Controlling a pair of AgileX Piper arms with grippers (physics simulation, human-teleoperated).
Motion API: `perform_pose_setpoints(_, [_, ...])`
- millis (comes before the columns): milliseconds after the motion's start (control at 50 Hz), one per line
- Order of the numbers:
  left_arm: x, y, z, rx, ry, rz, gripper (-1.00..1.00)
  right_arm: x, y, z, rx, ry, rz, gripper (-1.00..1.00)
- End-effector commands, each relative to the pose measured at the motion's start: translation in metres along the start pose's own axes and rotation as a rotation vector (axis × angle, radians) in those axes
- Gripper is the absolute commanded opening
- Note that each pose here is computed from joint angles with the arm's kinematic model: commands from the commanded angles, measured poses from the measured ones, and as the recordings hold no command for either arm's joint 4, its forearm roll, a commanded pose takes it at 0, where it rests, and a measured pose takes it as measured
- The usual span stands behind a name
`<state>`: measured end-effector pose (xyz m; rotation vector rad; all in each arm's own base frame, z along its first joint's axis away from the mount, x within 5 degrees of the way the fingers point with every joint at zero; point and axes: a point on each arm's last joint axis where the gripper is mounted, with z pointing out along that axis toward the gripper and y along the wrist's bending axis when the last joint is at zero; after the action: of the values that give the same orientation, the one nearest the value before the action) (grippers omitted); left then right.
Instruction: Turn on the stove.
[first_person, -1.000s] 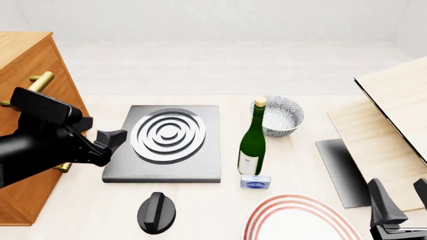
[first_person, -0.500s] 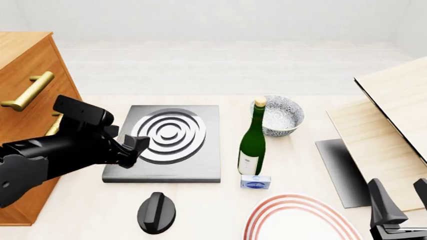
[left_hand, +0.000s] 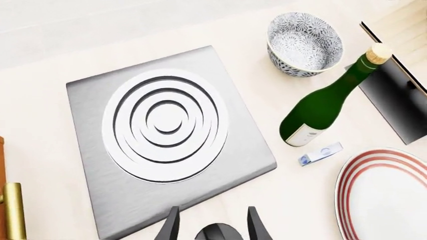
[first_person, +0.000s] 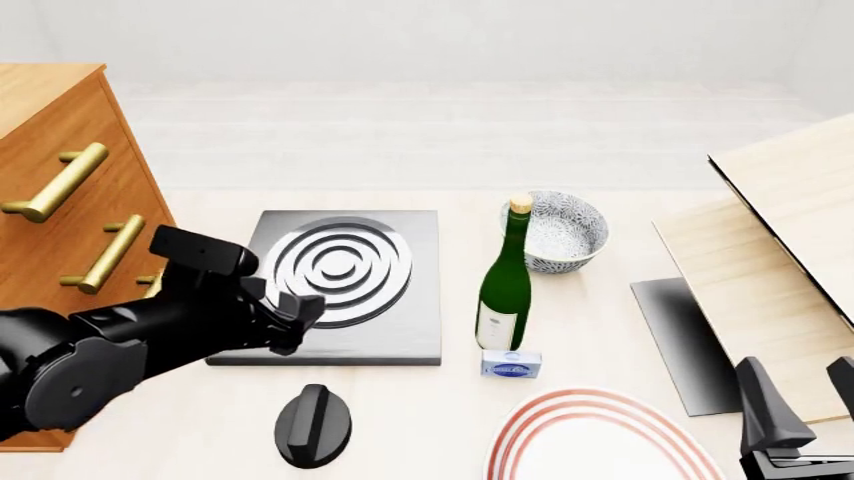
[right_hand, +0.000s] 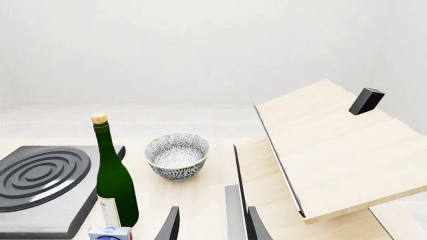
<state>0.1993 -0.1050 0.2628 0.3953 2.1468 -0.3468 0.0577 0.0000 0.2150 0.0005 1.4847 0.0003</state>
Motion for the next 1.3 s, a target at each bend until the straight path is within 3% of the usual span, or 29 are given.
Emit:
perform_pose_setpoints(20, [0.016, -0.006, 0.013, 0.026, 0.013, -0.05, 1.0, 0.0, 0.0, 0.0, 0.0, 0.0, 0.0, 1.0])
perform_pose_setpoints(160, [0.025, -0.004, 0.021, 0.024, 0.004, -0.097, 1.0, 0.0, 0.0, 0.0, 0.0, 0.0, 0.0, 1.0])
perform_pose_setpoints(640, [0.048, 0.008, 0.044, -0.017, 0.053, -0.136, 1.0, 0.0, 0.0, 0.0, 0.0, 0.0, 0.0, 1.0])
perform_pose_setpoints(1020, [0.075, 0.002, 0.053, 0.002, 0.113, -0.168, 1.0, 0.0, 0.0, 0.0, 0.0, 0.0, 0.0, 1.0])
perform_pose_setpoints(1300, [0.083, 0.001, 0.058, 0.002, 0.134, -0.166, 1.0, 0.0, 0.0, 0.0, 0.0, 0.0, 0.0, 1.0])
